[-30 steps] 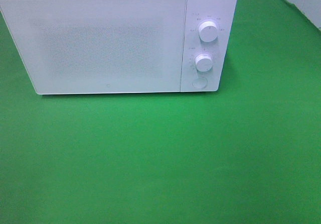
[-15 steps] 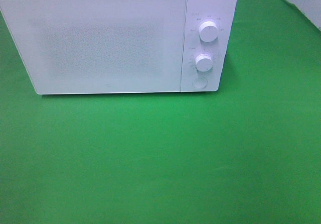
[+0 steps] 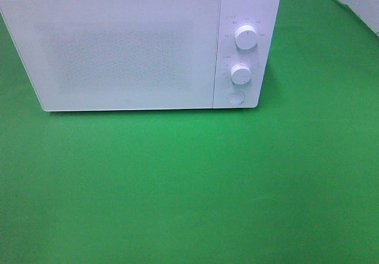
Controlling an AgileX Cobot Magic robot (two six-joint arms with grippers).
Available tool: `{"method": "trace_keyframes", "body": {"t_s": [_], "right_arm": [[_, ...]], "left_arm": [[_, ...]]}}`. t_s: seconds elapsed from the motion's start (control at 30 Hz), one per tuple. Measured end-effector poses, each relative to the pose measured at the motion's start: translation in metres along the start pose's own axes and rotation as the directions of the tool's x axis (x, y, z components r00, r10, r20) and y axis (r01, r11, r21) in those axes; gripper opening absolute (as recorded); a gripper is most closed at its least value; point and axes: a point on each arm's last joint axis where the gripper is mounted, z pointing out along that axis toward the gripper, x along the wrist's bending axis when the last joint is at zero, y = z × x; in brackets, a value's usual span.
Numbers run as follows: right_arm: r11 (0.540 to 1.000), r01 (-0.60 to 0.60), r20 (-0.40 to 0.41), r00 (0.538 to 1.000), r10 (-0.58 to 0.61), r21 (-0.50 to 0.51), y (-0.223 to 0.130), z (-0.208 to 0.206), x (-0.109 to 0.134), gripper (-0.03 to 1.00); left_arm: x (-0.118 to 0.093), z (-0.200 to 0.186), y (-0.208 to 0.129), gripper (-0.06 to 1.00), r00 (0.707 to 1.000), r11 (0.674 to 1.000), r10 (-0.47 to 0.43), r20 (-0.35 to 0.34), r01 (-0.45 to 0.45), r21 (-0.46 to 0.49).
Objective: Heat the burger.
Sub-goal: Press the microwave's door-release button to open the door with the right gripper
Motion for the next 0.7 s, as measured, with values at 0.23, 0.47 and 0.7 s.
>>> {"method": "trace_keyframes", "body": {"t_s": [0.23, 0.47, 0.7], "right_arm": [[1.0, 0.009, -0.003, 1.0, -0.009, -0.015, 0.028, 0.02, 0.003, 0.68], [1.0, 0.012, -0.004, 1.0, -0.012, -0.014, 0.045, 0.052, 0.006, 0.68], [1.0, 0.014, -0.002, 1.0, -0.014, 0.025, 0.051, 0.087, 0.007, 0.68]], "left_arm": [[0.0, 0.0, 0.0, 0.99, 1.0, 1.0, 0.0, 0.0, 0.0, 0.0], [0.0, 0.0, 0.0, 0.99, 1.0, 1.0, 0.0, 0.0, 0.0, 0.0], [0.0, 0.0, 0.0, 0.99, 1.0, 1.0, 0.0, 0.0, 0.0, 0.0]]}}
